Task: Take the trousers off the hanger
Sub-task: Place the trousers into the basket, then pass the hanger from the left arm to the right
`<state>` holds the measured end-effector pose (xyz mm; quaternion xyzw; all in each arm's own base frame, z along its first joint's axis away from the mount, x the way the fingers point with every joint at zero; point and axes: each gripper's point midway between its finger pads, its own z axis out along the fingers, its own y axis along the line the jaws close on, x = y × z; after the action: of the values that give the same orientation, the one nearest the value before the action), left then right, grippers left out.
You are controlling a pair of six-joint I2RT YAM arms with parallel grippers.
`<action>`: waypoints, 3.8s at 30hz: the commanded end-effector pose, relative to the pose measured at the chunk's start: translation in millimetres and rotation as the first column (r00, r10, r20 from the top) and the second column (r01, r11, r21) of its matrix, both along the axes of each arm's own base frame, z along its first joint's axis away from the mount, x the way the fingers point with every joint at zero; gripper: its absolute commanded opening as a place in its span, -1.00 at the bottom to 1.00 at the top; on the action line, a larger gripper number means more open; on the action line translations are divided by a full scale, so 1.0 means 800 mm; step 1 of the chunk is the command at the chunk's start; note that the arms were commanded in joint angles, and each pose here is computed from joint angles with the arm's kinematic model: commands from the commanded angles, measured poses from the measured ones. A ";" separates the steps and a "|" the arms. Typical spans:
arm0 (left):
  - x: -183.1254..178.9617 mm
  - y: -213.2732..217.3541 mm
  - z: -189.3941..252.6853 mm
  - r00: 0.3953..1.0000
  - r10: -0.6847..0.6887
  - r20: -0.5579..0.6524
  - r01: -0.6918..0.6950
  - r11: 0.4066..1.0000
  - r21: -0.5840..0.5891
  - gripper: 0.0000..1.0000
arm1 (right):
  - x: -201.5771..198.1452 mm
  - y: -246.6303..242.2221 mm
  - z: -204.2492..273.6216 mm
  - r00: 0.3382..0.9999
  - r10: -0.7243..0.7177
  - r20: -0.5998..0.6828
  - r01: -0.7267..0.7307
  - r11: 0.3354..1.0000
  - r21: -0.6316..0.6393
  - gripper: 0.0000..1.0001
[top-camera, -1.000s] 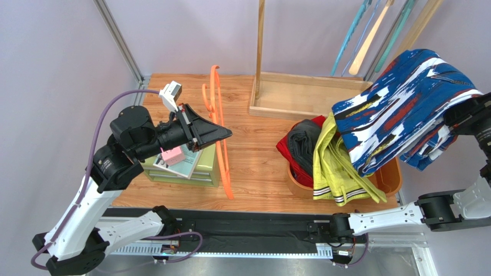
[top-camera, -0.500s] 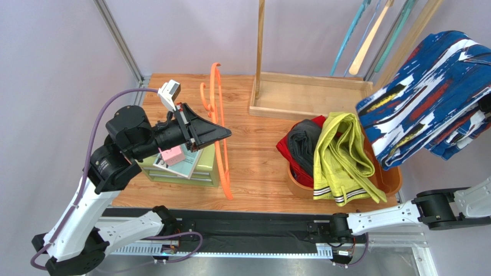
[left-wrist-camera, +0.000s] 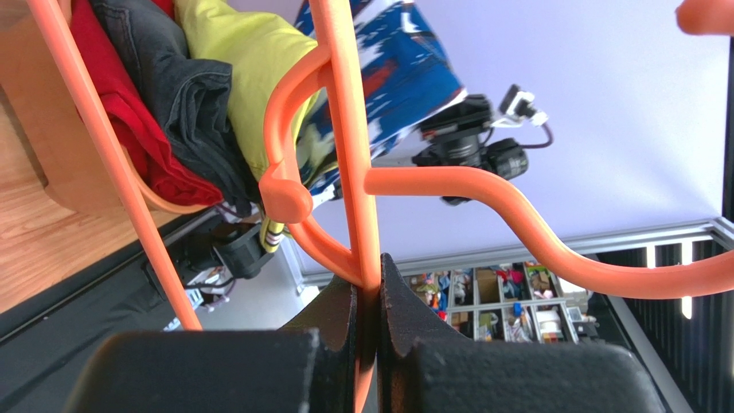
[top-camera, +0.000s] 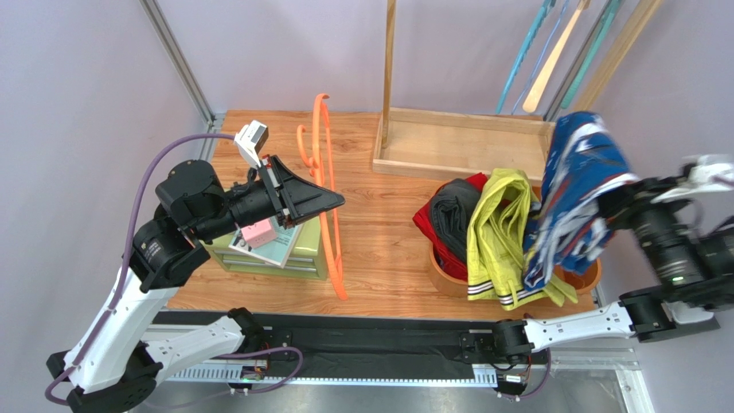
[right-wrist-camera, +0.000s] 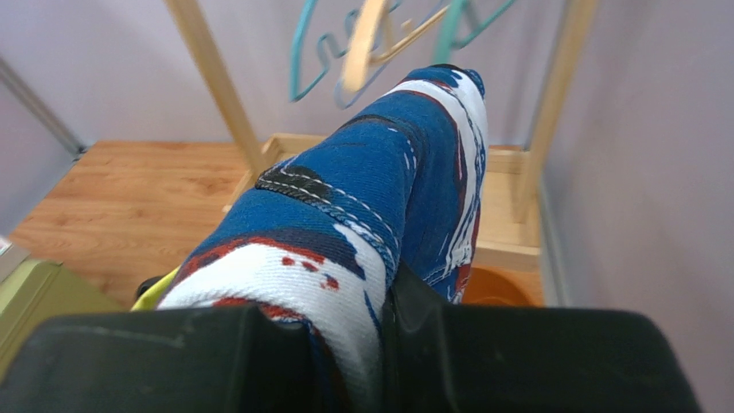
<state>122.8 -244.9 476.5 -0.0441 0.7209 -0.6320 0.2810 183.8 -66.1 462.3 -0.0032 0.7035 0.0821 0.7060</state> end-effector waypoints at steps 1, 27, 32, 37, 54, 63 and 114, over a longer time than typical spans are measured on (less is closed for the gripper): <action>-0.007 0.001 0.012 0.999 -0.019 0.043 0.020 0.999 -0.030 -1.00 | -0.005 0.070 -0.088 0.996 -0.043 -0.074 0.056 0.980 0.191 -0.99; -0.028 0.028 0.017 0.998 0.008 0.056 -0.005 0.998 -0.067 -1.00 | 0.061 0.213 -0.189 0.944 -0.176 -0.280 0.111 0.966 -0.233 -0.95; -0.032 0.035 0.014 0.998 0.021 0.058 -0.017 0.998 -0.063 -1.00 | 0.068 0.160 -0.194 0.917 -0.248 -0.313 0.190 0.960 -0.204 -0.92; -0.031 0.033 0.012 0.998 0.016 0.054 -0.012 0.998 -0.063 -1.00 | 0.035 0.171 -0.258 0.841 -0.117 -0.528 0.028 0.984 -0.173 -0.55; -0.017 0.004 0.020 0.997 -0.044 0.056 0.047 0.997 -0.067 -1.00 | -0.102 0.176 -0.189 0.751 0.256 -0.608 -0.108 0.957 0.269 0.91; -0.008 0.000 0.026 0.998 -0.027 0.056 0.031 0.997 -0.074 -1.00 | -0.143 0.228 -0.077 0.694 0.627 -0.354 -0.529 0.777 0.342 1.00; 0.019 0.002 0.004 0.995 0.048 0.089 -0.044 0.998 -0.050 0.38 | -0.091 0.505 -0.034 0.493 0.849 -0.191 -0.602 0.492 0.629 -1.00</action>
<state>147.5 -259.3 464.4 -0.0527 0.7140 -0.6364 0.2869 87.9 358.5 417.7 -0.1904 0.7348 0.5575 0.3362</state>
